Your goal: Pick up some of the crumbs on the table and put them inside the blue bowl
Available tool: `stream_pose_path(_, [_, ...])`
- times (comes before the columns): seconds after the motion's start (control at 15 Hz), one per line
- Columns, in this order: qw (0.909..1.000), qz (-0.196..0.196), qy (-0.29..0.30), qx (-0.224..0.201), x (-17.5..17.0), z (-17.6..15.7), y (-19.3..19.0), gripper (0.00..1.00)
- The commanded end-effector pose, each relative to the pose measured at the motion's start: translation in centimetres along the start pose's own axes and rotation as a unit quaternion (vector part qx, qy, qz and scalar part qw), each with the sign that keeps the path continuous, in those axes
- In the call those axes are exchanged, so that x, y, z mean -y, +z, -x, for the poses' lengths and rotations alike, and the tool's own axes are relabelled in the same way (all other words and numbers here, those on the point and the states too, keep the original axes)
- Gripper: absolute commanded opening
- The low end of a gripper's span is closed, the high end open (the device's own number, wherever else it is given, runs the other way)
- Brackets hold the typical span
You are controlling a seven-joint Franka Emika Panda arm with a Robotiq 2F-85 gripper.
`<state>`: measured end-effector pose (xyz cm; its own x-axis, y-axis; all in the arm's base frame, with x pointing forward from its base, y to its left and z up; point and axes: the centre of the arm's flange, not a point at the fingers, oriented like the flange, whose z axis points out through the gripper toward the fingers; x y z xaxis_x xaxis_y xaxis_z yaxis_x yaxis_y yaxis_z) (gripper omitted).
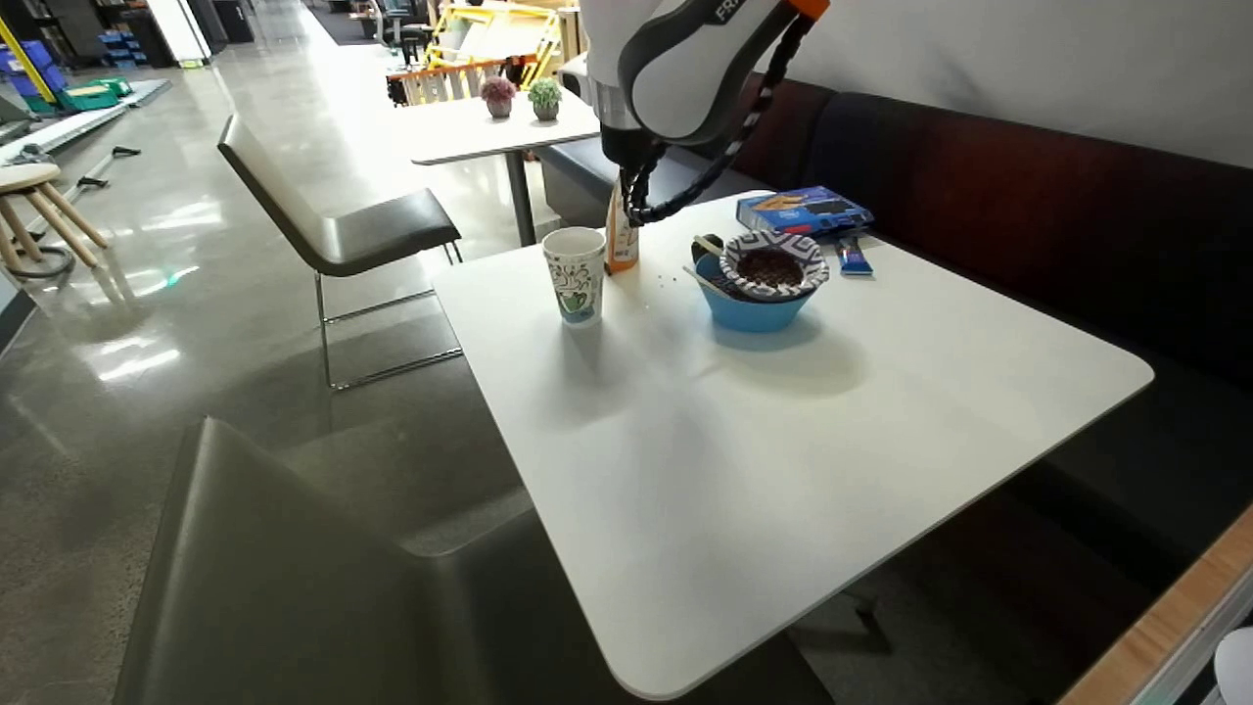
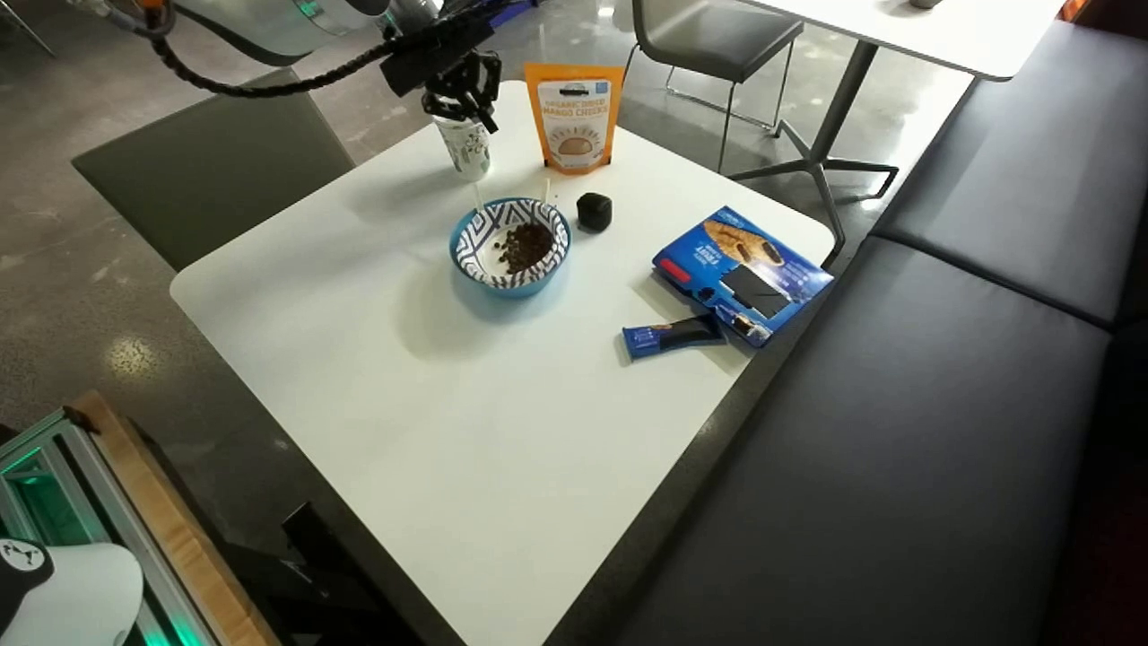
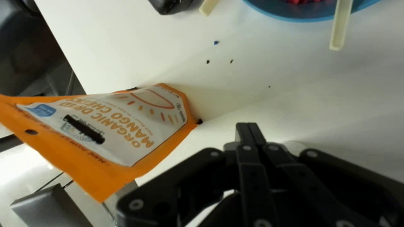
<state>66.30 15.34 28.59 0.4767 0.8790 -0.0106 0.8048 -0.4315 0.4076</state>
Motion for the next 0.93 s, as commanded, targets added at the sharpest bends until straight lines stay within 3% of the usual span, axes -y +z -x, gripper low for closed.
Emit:
stream_pose_path(0.0, [0.9989,0.01,0.001,-0.046,1.6,0.8,-2.1,0.0])
stream_pose_path(0.47, [0.9956,0.017,-0.015,-0.091,2.4,-0.5,-3.6,0.0])
stream_pose_path(0.67, [0.9989,-0.036,0.015,-0.027,3.0,0.6,-3.3,0.0])
stream_pose_path(0.87, [0.9944,-0.08,0.045,0.052,3.8,3.1,-3.6,0.0])
